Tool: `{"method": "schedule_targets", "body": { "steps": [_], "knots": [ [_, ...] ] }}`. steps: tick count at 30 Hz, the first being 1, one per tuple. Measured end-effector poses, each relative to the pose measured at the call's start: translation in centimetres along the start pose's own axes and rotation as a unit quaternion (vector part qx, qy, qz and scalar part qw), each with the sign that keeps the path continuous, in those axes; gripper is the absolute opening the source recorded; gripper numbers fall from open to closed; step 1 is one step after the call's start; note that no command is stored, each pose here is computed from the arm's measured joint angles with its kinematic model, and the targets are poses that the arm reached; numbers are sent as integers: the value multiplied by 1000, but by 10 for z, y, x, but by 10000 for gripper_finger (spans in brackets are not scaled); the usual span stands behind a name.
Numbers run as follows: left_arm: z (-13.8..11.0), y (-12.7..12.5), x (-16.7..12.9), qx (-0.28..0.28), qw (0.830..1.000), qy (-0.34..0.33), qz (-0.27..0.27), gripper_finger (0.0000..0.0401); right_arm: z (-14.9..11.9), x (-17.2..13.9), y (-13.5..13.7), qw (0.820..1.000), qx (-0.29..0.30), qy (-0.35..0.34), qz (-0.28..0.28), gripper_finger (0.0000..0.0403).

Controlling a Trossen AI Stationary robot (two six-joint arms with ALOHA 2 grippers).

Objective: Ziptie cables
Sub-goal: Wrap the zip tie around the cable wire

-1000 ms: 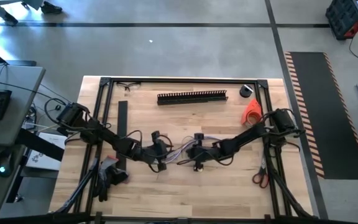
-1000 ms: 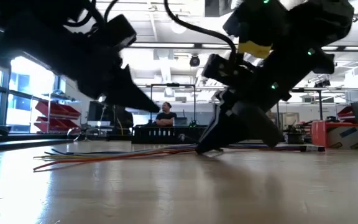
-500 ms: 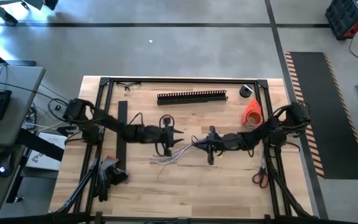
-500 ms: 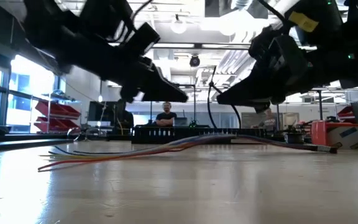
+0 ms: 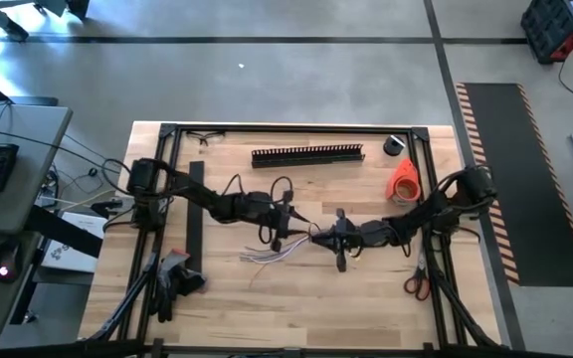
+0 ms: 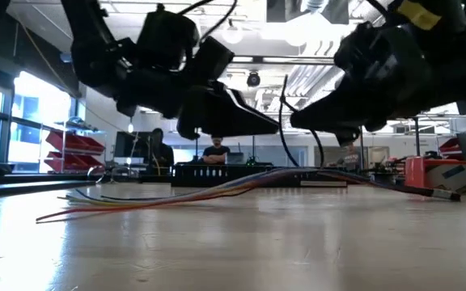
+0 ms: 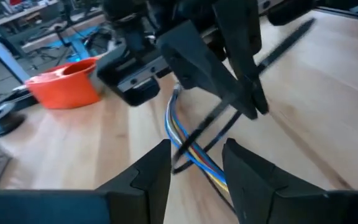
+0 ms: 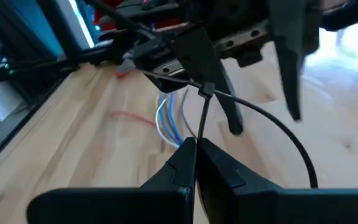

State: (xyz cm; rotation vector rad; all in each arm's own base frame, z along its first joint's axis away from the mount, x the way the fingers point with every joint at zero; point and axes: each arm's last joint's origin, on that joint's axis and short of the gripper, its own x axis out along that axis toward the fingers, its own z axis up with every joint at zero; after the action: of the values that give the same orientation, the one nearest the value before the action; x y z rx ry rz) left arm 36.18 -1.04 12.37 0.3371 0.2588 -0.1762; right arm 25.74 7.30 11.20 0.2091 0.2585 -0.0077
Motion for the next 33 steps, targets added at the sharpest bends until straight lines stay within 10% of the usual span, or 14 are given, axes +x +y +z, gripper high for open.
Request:
{"method": "schedule_targets", "body": {
  "steps": [25,33],
  "knots": [
    [4,-15,14,-37,998,31,49,0,-13,2,0,999,-15,18,-40,4],
    [29,-23,33,13,993,113,20,0,-18,-1,-1,997,13,64,-30,98]
  ]
}}
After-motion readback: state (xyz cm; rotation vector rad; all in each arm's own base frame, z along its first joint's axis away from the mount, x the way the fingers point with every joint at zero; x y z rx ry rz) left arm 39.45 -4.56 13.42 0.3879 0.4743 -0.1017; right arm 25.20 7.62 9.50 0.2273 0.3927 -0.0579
